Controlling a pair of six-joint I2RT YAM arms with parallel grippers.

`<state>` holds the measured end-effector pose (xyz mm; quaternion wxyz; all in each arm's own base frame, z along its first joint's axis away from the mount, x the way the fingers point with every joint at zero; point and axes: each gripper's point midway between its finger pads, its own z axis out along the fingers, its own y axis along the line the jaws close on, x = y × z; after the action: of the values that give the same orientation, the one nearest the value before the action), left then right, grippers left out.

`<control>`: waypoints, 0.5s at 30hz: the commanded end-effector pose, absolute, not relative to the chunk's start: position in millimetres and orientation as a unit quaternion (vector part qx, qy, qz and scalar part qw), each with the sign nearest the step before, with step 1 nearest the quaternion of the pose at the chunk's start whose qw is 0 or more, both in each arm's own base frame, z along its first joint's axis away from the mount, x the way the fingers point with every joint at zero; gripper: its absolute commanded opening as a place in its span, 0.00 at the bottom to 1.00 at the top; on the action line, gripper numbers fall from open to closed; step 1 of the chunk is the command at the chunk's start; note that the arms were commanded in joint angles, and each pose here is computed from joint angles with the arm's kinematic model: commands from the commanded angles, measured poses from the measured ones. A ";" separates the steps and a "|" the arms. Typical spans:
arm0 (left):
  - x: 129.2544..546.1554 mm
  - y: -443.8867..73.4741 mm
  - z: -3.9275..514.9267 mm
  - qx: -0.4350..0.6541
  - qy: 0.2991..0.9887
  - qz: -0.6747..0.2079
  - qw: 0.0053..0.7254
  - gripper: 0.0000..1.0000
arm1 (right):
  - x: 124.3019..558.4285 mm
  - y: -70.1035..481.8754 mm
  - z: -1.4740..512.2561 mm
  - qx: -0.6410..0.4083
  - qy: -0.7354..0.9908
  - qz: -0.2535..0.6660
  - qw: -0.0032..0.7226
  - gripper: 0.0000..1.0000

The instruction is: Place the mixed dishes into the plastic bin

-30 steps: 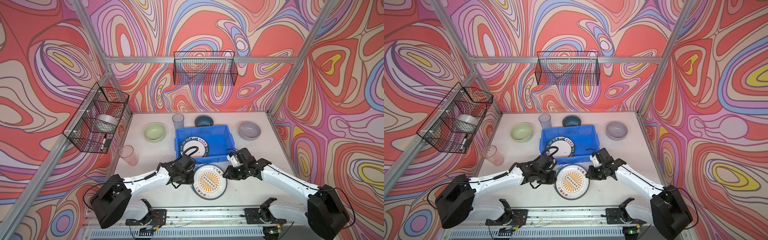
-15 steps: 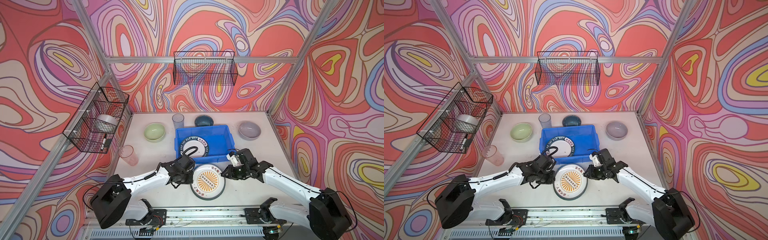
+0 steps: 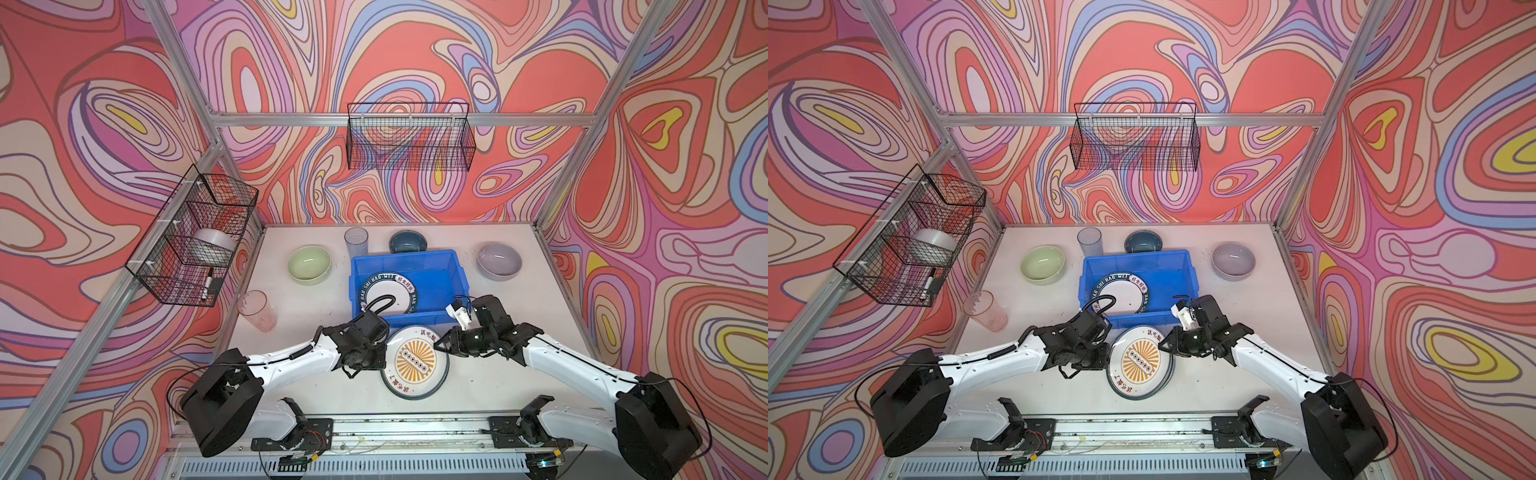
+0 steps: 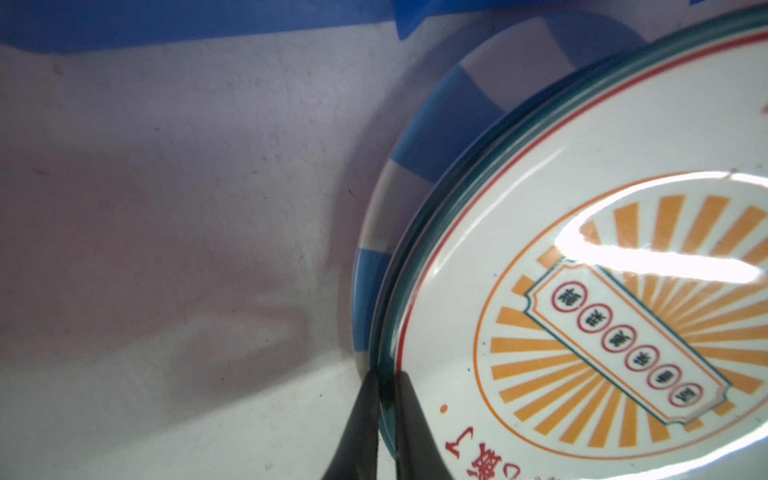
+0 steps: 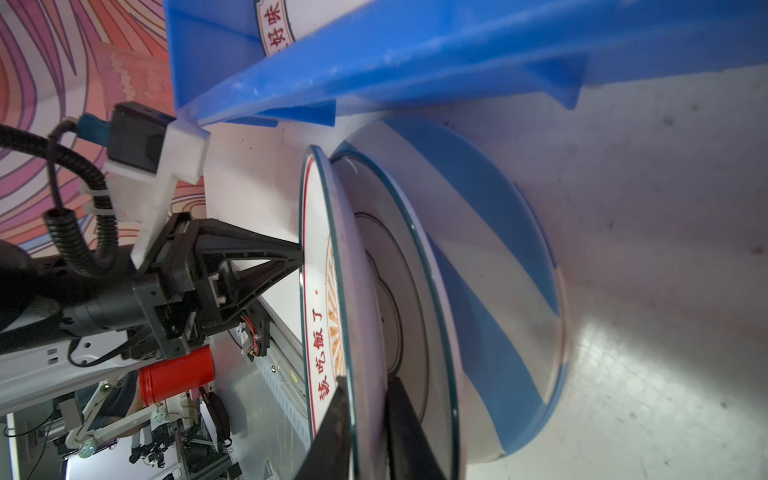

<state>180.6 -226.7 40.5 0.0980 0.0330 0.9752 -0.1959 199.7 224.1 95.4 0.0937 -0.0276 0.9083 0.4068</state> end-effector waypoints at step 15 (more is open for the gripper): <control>184.6 -227.7 67.5 0.025 0.966 -0.219 0.134 0.24 | 202.2 220.7 107.0 -0.048 0.916 0.383 0.109 0.04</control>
<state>184.0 -230.6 59.3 0.1228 0.0333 0.9671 -0.2201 196.2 212.6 86.2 0.0871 -0.0277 0.9262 0.3657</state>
